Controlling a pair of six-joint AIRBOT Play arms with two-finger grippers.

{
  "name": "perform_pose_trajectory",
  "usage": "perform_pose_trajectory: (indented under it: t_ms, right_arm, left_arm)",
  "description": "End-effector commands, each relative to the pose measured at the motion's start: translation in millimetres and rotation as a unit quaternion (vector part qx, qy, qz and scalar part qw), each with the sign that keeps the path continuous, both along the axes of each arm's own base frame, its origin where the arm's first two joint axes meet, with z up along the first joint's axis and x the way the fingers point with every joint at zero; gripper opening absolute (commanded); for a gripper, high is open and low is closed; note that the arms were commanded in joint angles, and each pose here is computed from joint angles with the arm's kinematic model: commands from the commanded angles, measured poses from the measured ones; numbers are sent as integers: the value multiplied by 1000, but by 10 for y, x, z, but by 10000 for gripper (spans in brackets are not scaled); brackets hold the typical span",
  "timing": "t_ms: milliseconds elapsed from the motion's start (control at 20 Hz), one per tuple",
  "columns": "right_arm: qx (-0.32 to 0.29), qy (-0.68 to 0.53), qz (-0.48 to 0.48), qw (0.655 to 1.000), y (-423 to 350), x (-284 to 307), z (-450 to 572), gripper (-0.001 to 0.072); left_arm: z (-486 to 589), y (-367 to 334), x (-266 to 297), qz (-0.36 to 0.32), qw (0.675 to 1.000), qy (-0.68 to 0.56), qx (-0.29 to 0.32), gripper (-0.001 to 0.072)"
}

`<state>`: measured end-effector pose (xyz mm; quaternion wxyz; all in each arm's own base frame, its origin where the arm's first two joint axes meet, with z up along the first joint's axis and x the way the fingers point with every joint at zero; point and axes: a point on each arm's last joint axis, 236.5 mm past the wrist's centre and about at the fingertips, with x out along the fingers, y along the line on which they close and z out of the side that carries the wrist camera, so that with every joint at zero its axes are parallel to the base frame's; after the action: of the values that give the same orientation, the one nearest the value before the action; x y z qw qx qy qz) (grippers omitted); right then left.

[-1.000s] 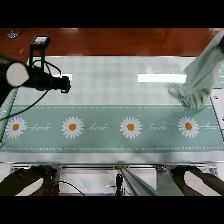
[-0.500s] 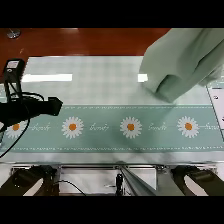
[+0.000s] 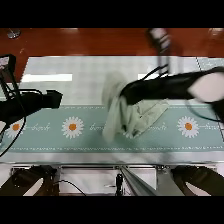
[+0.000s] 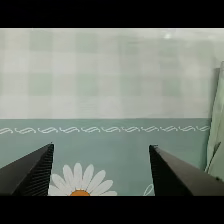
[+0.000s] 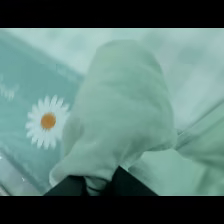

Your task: Fold the shirts.

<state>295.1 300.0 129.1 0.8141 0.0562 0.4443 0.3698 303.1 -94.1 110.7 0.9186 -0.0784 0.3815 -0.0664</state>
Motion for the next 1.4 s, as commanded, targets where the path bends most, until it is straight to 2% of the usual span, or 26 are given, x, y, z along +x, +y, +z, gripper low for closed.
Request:
perform_pose_trajectory:
  t_ms: [0,50,100,200,300,400,500,600,700,750,950,1000,1050,1100,1350]
  right_arm:
    - [8,116,10,993,624,-277,-965,164]
    - [19,144,10,989,729,-301,-1096,424]
    - [22,160,20,987,760,-307,-1146,623]
    - [3,154,39,987,499,-98,-991,628]
    - [-45,109,-4,993,-242,402,-661,627]
    - [-111,44,-100,988,-1299,810,-351,628]
    - [-171,20,-239,956,-2442,912,-282,628]
    - [-147,64,-347,924,-3129,694,-590,628]
    - [-86,129,-388,909,-3289,352,-1047,627]
    - [-62,154,-391,905,-3270,189,-1242,627]
    - [-40,221,-379,898,-3082,-198,-1703,627]
    - [-43,228,-371,899,-3022,-241,-1764,627]
    - [-45,234,-368,899,-2986,-263,-1814,626]
    - [-43,245,-367,897,-2947,-266,-1855,627]
    - [11,280,-377,883,-2770,-68,-2028,627]
  left_arm:
    - [-72,-21,54,2,1000,8,0,704]
    - [-119,-35,49,2,1000,17,-1,704]
    - [-195,-48,22,2,999,35,-1,704]
    - [-440,3,-115,6,995,95,19,704]
    - [-736,79,-364,8,982,182,46,704]
    - [-932,-20,-558,-26,968,243,50,704]
    - [-1018,-299,-560,-54,965,258,3,704]
    - [-1019,-758,-464,-84,956,263,-95,704]
    - [-983,-1216,-429,-141,927,283,-201,704]
    - [-997,-1365,-430,-165,912,294,-234,704]
    - [-1519,-1399,-546,-156,880,388,-228,702]
    - [-1619,-1397,-589,-159,872,405,-224,655]
    - [-1690,-1396,-613,-168,867,414,-219,254]
    - [-1723,-1397,-592,-182,870,407,-212,25]
    - [-1574,-1406,-370,-196,884,369,-211,22]
